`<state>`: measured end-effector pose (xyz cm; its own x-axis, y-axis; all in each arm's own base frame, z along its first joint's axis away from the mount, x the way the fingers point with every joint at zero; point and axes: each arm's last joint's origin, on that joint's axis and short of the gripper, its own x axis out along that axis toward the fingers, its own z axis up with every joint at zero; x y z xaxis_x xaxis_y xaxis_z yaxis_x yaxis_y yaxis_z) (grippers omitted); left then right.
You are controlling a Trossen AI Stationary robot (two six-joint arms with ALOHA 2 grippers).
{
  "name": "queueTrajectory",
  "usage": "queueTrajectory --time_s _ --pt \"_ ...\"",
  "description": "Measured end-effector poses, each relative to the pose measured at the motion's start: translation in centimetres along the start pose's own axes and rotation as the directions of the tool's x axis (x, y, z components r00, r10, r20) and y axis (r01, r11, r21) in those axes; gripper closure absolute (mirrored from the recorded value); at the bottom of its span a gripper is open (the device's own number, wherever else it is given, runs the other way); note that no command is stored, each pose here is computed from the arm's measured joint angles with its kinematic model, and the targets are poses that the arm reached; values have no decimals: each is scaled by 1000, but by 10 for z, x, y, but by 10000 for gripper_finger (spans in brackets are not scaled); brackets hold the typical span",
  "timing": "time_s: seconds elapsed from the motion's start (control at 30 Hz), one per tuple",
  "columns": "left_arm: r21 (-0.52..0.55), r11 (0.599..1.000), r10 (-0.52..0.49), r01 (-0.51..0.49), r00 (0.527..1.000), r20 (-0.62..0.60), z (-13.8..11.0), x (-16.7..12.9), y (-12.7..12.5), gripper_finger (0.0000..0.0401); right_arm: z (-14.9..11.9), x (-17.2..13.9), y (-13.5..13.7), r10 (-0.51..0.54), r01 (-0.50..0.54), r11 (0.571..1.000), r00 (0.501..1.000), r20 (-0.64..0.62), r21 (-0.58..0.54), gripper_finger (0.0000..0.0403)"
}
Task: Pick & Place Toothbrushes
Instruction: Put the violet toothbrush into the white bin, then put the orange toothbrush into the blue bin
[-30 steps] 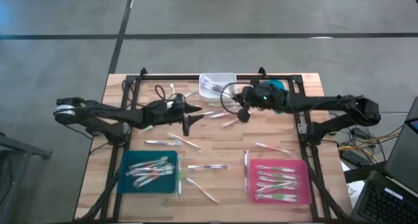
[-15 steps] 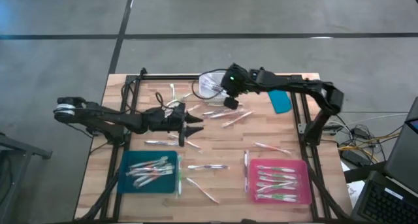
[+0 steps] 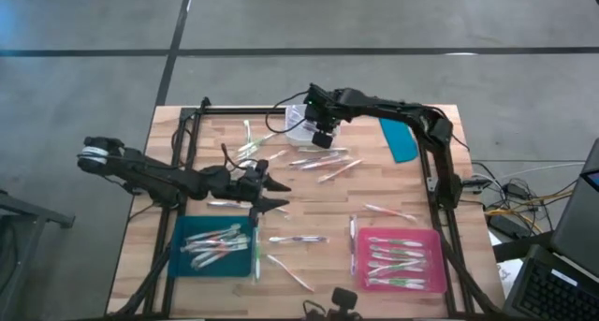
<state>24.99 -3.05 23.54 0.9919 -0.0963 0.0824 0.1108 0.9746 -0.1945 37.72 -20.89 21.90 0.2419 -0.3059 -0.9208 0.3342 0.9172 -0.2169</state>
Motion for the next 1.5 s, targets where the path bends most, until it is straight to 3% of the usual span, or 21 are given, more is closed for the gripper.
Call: queueTrajectory --time_s 0.27,0.57,0.7,0.9,1.2,1.5 --pt "0 1000 -1 1 1000 4 0 0 0 222 -2 26 -8 4 -3 1000 998 -67 21 374" --pt "0 1000 -1 1 1000 3 0 0 0 222 -1 27 -10 5 -2 999 998 -60 49 291" --pt "0 1000 0 0 1000 -2 0 0 0 224 1 15 -12 1 1 999 999 -39 53 254" --pt "1 1000 6 -6 999 -34 -3 0 1 224 3 -27 -10 -4 2 998 1000 30 64 223" --pt "2 1000 9 -9 999 -46 -4 0 1 224 -13 -94 30 27 -32 999 986 165 33 248" --pt "-4 1000 16 -16 997 -80 -8 0 2 224 -54 -96 91 97 -79 994 953 288 -76 295"
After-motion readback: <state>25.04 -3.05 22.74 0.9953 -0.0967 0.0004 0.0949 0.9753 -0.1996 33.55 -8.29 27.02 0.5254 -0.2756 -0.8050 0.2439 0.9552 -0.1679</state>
